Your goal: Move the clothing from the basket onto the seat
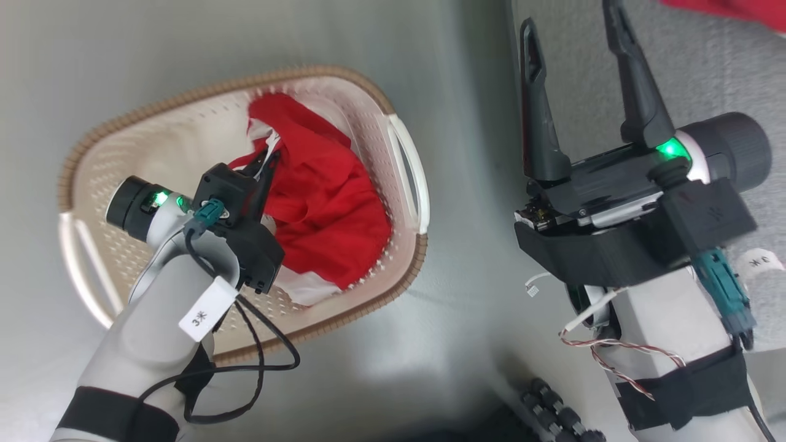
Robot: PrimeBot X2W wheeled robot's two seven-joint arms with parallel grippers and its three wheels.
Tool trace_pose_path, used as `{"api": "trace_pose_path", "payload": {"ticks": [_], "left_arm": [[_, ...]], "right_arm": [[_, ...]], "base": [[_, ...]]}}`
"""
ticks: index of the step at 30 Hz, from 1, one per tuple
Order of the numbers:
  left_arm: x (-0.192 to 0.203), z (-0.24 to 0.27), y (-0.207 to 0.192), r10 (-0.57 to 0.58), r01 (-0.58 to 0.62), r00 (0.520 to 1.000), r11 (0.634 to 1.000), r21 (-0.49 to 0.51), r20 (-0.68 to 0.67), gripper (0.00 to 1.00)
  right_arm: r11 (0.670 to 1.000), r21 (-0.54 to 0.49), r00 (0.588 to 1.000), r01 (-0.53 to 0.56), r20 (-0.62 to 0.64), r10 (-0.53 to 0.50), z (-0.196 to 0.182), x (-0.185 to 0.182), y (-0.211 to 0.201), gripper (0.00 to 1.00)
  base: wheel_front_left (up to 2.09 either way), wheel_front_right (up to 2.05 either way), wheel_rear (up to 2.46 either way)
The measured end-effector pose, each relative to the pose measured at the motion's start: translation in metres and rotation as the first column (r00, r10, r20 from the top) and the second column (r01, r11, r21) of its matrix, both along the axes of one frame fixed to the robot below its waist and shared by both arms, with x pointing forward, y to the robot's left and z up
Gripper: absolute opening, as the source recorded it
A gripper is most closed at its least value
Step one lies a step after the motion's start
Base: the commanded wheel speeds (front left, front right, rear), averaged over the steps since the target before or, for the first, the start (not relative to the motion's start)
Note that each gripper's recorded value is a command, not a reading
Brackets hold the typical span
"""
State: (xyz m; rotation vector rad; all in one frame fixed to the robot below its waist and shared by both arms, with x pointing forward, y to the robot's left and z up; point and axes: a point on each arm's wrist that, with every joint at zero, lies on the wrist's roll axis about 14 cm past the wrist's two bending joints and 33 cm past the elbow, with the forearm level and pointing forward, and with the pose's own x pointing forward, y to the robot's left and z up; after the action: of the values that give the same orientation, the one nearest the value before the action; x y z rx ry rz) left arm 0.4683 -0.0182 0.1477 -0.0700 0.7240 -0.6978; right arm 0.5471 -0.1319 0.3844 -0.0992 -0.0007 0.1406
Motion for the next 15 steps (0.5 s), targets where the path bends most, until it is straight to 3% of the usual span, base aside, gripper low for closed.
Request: {"api": "trace_pose_path", "payload": {"ticks": [15], "left_arm": [[0.045, 0.115, 0.018, 0.04, -0.03, 0.964, 0.999, -0.04, 0.263, 0.0]], "right_arm": [[0.999, 0.048, 1.0, 0.013, -0.026, -0.011, 0.027, -0.017, 0.005, 1.0]], "base": [[0.0, 0.0, 0.0]]}}
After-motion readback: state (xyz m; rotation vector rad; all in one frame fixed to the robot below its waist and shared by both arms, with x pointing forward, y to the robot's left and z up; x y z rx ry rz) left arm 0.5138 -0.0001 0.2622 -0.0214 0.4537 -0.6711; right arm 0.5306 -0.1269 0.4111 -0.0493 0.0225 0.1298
